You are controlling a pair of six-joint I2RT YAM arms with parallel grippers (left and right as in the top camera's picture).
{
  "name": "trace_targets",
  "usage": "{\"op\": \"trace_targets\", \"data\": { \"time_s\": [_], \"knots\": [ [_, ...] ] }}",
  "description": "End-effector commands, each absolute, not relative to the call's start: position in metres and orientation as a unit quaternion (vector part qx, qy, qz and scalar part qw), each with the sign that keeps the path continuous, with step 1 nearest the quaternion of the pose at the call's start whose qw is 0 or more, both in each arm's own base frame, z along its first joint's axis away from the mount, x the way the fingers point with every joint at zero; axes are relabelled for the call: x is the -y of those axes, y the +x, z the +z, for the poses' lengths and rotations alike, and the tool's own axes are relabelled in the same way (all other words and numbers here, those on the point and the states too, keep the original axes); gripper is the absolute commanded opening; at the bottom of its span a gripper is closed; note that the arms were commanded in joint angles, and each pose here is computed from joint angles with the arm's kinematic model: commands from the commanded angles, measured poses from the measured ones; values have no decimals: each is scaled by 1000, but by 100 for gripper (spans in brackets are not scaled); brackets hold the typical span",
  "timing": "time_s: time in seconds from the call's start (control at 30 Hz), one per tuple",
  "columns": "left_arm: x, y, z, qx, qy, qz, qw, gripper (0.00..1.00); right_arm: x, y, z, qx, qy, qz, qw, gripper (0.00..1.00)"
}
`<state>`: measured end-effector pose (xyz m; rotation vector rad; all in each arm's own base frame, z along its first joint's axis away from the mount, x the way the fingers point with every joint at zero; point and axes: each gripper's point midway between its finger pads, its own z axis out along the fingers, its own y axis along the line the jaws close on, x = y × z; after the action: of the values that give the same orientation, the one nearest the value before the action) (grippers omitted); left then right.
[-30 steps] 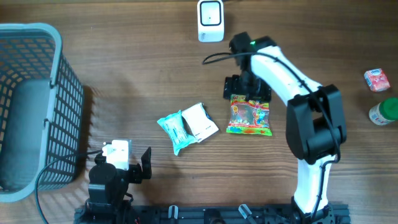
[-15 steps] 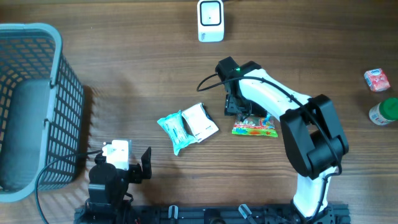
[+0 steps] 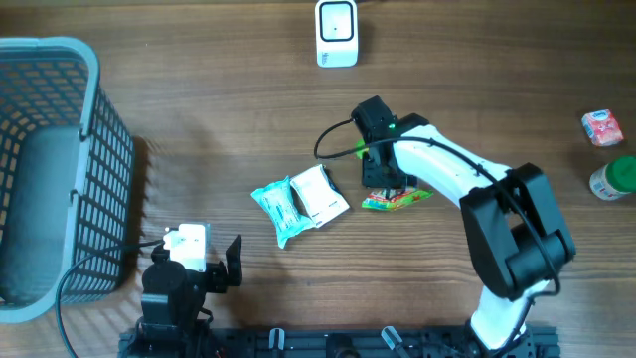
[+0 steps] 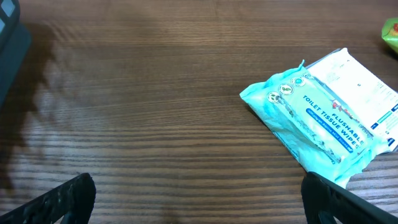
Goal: Scan the item barcode
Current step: 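Lift the Haribo bag and carry it up to the scanner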
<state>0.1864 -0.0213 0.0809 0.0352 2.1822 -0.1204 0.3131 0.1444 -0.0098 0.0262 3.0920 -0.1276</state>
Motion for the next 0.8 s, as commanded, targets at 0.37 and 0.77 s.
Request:
{"op": "trace_targets", "data": {
  "time_s": [0.37, 0.77],
  "knots": [
    [20, 187, 80, -886, 8, -48, 461, 100, -281, 270, 104, -830, -75, 505, -224, 4],
    [20, 187, 80, -886, 8, -48, 461, 100, -284, 309, 179, -688, -32, 700, -190, 4]
  ]
}}
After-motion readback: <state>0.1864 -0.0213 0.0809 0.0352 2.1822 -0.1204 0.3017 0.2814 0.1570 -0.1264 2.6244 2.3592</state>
